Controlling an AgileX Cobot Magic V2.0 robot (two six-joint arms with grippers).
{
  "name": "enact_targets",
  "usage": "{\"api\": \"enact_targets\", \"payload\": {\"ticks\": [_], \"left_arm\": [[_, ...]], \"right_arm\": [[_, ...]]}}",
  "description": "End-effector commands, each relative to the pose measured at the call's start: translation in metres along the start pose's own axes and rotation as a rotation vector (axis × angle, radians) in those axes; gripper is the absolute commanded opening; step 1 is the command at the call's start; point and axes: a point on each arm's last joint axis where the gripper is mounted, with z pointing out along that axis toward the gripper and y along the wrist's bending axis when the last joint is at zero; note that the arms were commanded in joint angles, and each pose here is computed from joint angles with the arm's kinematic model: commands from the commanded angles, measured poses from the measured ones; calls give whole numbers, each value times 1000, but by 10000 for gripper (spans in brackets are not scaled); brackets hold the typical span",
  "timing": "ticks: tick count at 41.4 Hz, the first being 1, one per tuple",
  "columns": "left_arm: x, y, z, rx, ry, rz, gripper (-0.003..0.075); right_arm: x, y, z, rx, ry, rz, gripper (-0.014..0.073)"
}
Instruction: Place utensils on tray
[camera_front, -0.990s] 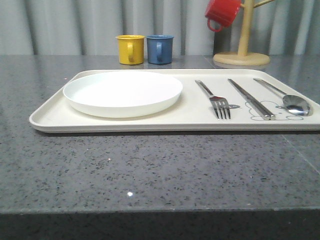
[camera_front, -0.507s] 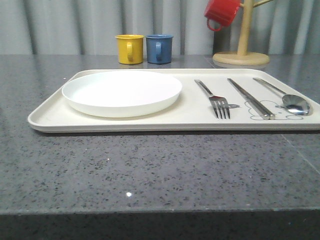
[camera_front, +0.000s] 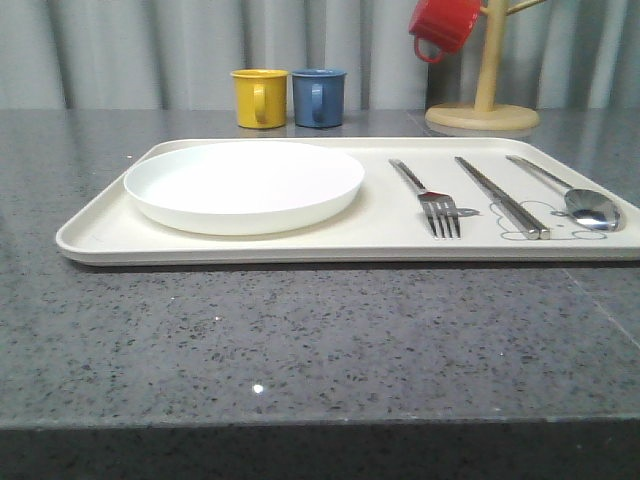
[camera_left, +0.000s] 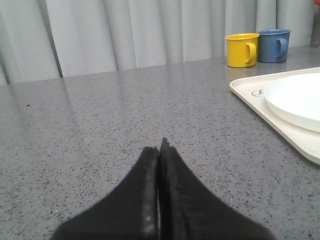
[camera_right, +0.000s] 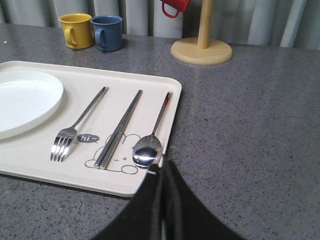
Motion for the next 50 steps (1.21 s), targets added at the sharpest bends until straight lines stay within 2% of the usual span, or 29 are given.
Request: {"api": "enact_targets", "payload": {"ticks": [1,10,14,22,27,34,50], "left_arm": [[-8,1,-2,-18,-99,-17,-19],[-8,1,-2,-18,-99,-17,-19],[-8,1,-2,-18,-99,-17,-19],[-8,1,-2,-18,-99,-17,-19],[-8,1,-2,-18,-99,-17,-19],[-8,1,-2,-18,-99,-17,-19],[-8,1,-2,-18,-99,-17,-19]], "right_arm": [[-15,0,-2,3,-100,-12,-94],[-15,0,-2,4,-100,-15,-94],[-9,-2,-1,22,-121,-57,-94],[28,-8,2,87,-216,-34,-94],[58,-13,4,148,-196,-18,-94],[85,-15,8,164,-176,-15,-94],[87,-15,8,168,-145,-28,-94]]}}
